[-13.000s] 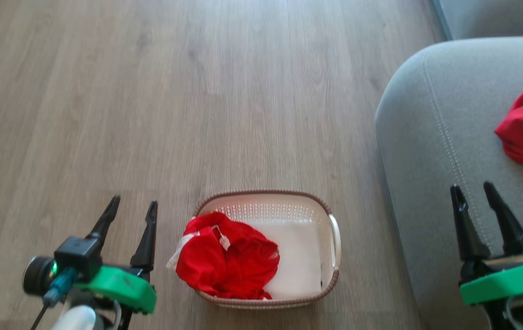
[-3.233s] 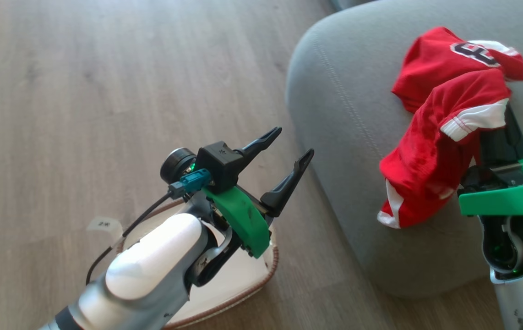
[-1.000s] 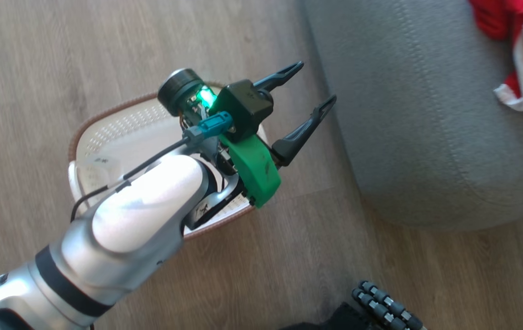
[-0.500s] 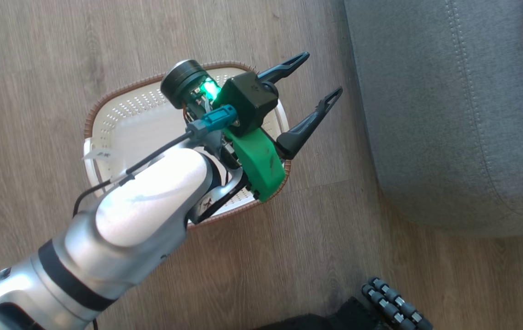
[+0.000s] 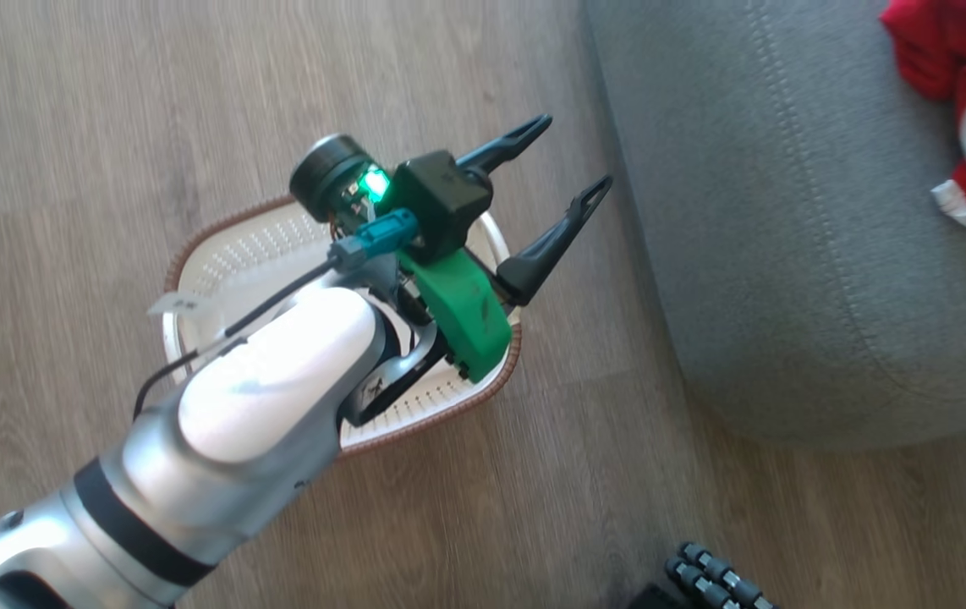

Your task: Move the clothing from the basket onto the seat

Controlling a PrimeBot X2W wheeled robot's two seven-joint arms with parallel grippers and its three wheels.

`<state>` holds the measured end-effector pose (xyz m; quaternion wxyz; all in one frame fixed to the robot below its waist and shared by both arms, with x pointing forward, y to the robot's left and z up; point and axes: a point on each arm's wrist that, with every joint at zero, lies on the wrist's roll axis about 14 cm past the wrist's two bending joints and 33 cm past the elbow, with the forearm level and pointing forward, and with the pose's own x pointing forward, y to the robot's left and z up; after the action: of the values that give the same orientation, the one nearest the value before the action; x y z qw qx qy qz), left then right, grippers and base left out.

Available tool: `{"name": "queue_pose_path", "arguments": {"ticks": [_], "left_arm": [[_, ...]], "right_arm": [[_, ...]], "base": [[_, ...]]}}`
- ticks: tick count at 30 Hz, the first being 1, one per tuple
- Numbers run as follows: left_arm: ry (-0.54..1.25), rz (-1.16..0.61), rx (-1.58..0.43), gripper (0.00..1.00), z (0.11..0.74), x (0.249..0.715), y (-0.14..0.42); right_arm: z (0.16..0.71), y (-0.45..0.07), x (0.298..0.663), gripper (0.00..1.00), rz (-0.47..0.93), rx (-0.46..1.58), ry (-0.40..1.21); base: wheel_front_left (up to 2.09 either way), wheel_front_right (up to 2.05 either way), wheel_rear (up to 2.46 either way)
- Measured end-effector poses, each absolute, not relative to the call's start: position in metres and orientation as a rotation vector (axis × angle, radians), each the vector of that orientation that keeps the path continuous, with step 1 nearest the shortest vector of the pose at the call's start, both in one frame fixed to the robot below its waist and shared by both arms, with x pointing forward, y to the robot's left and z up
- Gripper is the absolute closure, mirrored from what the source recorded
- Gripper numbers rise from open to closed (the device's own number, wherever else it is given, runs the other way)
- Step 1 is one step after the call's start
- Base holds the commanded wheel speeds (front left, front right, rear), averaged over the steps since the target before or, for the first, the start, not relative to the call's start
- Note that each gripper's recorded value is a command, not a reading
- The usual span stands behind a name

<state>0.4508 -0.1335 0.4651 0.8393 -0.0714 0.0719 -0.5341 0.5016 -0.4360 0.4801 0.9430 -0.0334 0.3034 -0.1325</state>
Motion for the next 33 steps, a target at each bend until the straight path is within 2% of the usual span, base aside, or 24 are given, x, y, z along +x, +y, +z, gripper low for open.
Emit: {"name": "queue_pose_path", "arguments": {"ticks": [5,11,17,26,33], "left_arm": [[0.139,-1.127,-0.158,0.00,0.477,0.440,-0.134],[0.103,-1.102,-0.166,0.00,0.497,0.427,-0.131],[0.087,-1.062,-0.167,0.00,0.510,0.418,-0.122],[0.016,-0.933,-0.165,0.00,0.541,0.417,-0.091],[-0.003,-0.785,-0.161,0.00,0.549,0.417,-0.048]], "right_arm": [[0.505,-0.431,0.490,0.00,-0.240,-0.089,0.599],[0.549,-0.422,0.478,0.00,-0.190,-0.121,0.488],[0.561,-0.408,0.461,0.00,-0.140,-0.133,0.427],[0.617,-0.364,0.455,0.00,-0.011,-0.083,0.191],[0.627,-0.331,0.445,0.00,0.090,-0.070,0.083]], "base": [[0.00,0.00,0.00],[0.00,0.00,0.00],[0.00,0.00,0.00],[0.00,0.00,0.00],[0.00,0.00,0.00]]}}
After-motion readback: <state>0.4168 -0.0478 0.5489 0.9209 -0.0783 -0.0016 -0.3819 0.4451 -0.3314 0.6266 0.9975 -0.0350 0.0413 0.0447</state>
